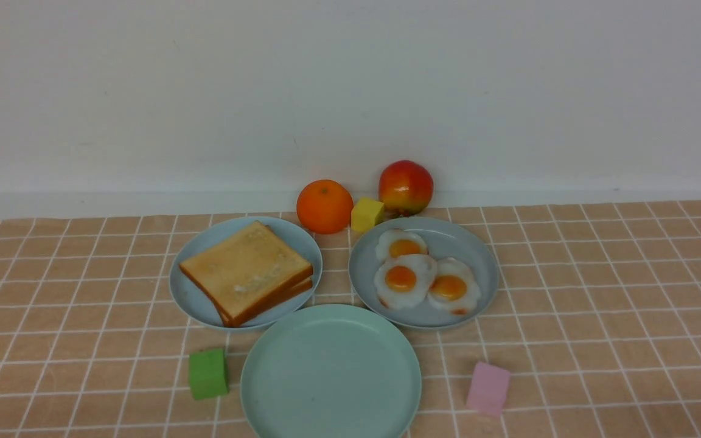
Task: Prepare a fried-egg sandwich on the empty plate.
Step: Use the left arm to grab a slice of bread
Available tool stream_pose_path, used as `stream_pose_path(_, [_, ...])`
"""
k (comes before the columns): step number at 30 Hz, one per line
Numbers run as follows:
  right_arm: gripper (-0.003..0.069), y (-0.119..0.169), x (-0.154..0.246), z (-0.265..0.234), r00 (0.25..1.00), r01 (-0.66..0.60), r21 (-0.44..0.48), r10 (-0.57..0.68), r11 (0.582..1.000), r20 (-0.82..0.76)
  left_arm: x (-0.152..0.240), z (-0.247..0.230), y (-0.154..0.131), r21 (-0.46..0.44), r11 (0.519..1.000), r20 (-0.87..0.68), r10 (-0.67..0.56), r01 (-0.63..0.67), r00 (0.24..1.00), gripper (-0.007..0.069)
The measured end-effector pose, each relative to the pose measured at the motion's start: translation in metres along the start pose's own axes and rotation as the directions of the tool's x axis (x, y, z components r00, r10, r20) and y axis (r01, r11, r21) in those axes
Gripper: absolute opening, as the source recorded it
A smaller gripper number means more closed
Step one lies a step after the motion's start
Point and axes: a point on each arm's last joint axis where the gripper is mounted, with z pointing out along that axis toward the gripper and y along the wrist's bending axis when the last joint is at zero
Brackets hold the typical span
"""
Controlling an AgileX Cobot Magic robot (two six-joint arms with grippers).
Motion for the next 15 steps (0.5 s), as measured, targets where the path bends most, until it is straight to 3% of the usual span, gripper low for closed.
stream_pose_path(15, [0.0239, 0.0000, 0.0000, 0.0000, 1.000, 0.000, 0.000, 0.000, 1.000, 0.000, -0.0004, 0.0000, 0.0012, -0.013, 0.999, 0.004, 0.033, -0.033, 0.999, 0.0238])
